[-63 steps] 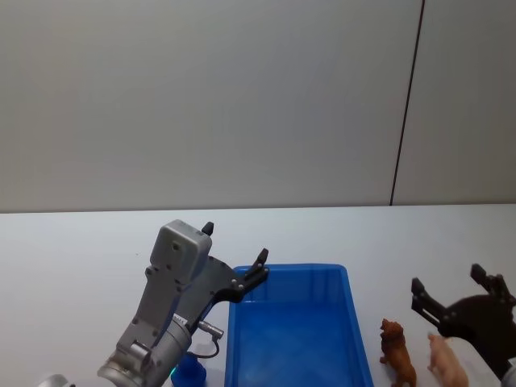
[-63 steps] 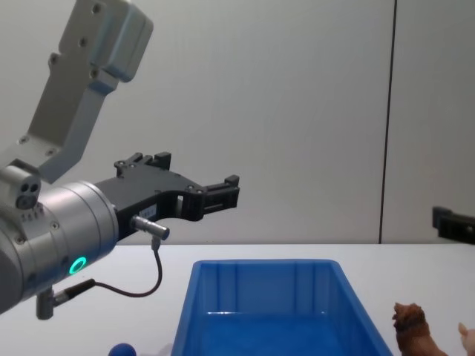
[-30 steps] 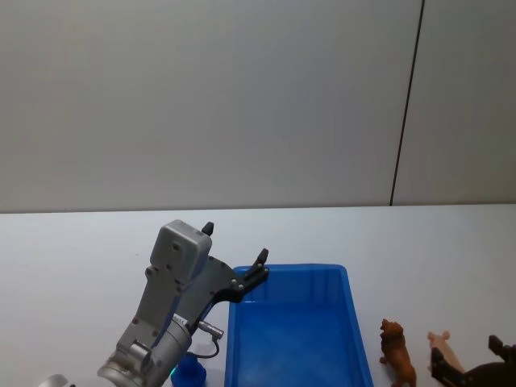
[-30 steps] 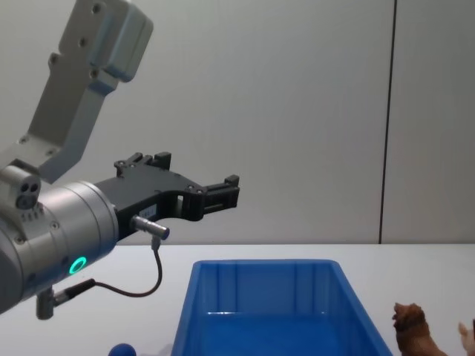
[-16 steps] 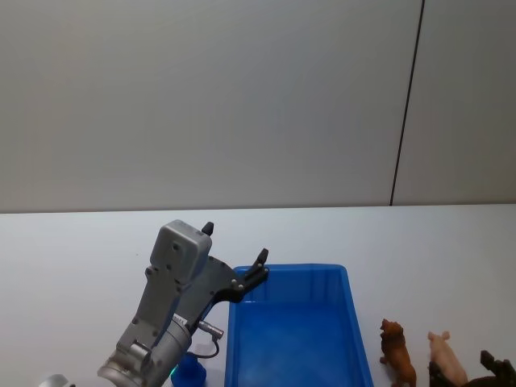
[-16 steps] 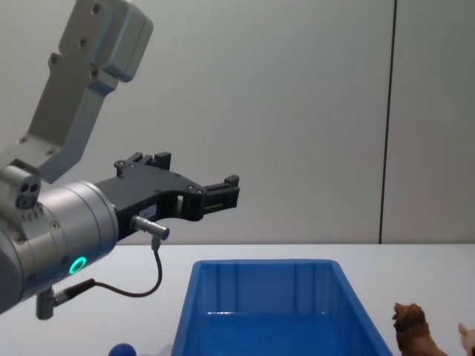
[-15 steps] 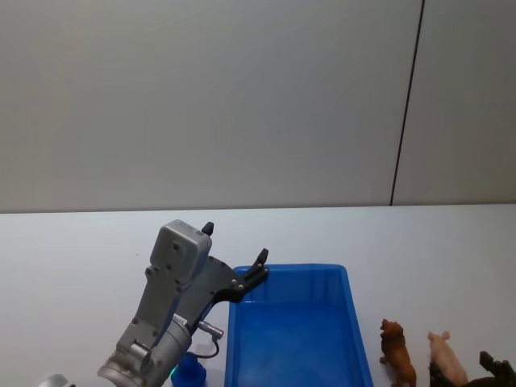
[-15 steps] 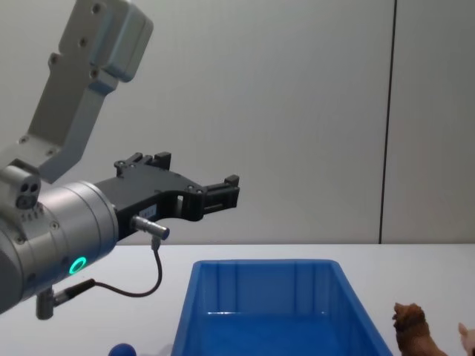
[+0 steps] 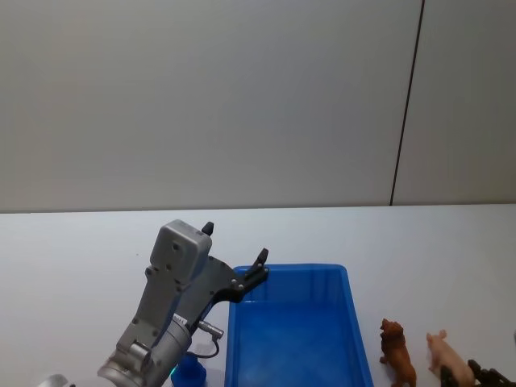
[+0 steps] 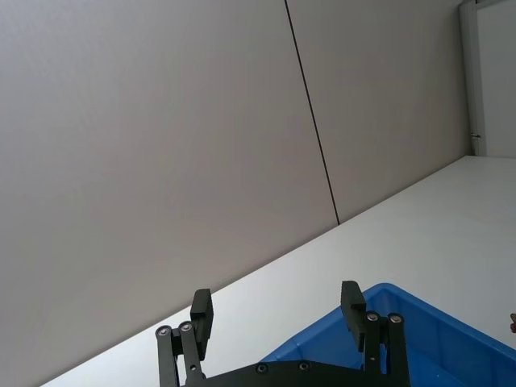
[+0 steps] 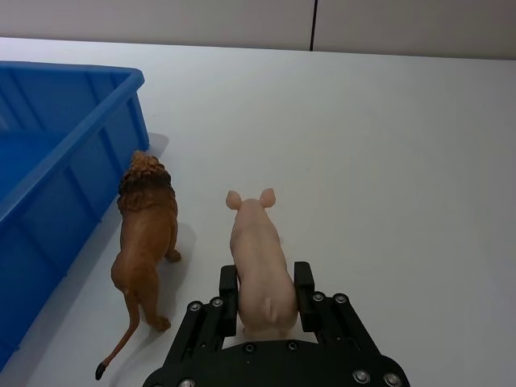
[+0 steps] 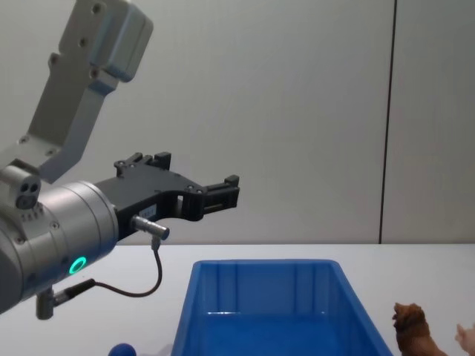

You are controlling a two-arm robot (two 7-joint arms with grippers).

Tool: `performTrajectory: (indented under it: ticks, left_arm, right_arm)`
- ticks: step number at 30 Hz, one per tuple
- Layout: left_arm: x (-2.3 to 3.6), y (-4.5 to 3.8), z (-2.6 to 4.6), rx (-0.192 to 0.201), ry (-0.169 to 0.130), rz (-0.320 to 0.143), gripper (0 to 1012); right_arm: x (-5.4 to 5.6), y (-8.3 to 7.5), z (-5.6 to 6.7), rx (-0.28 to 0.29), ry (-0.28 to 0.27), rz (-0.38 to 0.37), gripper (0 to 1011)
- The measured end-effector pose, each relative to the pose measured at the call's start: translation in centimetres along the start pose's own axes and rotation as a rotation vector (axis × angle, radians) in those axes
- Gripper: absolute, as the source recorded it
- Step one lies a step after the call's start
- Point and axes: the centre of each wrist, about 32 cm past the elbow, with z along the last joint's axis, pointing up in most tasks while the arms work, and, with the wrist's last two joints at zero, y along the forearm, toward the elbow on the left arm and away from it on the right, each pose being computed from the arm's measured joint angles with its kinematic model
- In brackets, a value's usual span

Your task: Pick up the two dolls from the table and place them into the box.

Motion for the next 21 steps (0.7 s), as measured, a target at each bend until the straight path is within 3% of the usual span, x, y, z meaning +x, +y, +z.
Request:
performTrajectory:
  ticks: [2, 4, 14, 21]
  left_arm:
    - [0.00, 0.00, 0.00, 0.000, 0.000, 0.000, 1003]
    - [0.00, 0.00, 0.00, 0.000, 0.000, 0.000, 1003]
    - [0.00, 0.00, 0.00, 0.000, 0.000, 0.000, 1003]
    - [0.00, 0.00, 0.00, 0.000, 0.000, 0.000, 1003]
  right_arm:
    - [0.0, 0.1, -0.1, -0.002, 0.000, 0.001, 398]
    - [0.0, 0.1, -0.1, -0.002, 0.000, 0.002, 380]
    - [0.0, 0.3, 0.0, 0.019, -0.005, 0.014, 381]
    - [-0.3, 0.0, 1.3, 0.090, -0.021, 0.043, 380]
